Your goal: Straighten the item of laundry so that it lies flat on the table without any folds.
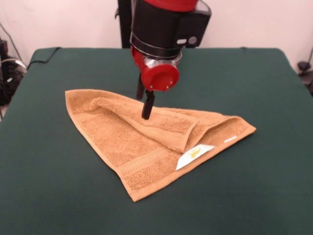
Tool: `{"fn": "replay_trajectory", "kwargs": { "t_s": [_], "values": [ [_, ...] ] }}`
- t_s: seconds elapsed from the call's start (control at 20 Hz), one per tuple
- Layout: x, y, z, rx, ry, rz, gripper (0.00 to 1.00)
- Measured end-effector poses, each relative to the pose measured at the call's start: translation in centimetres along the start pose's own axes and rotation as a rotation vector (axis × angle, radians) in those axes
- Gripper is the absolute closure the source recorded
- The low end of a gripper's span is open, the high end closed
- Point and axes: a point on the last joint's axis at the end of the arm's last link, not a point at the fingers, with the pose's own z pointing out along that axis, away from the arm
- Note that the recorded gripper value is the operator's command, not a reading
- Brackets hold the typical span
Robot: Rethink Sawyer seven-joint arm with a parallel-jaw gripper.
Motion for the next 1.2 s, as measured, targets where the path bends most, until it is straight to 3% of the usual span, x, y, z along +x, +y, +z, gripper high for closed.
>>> {"fn": "replay_trajectory", "kwargs": {
  "t_s": [0.2,0.25,0.4,0.6,0.9,1.2],
  "values": [
    [-1.3,0.9,-0.5,-0.157,-0.068,0.038,0.00],
    [-1.8,1.3,-0.7,-0.218,-0.097,0.053,0.00],
    [-2.4,1.4,-1.1,-0.283,-0.136,0.069,0.00],
    [-2.3,1.2,-1.4,-0.289,-0.140,0.071,0.00],
    [0.0,0.8,-1.8,-0.232,-0.067,0.051,0.00],
    [1.3,0.7,-2.0,-0.259,-0.019,0.041,0.00]
  ]
}}
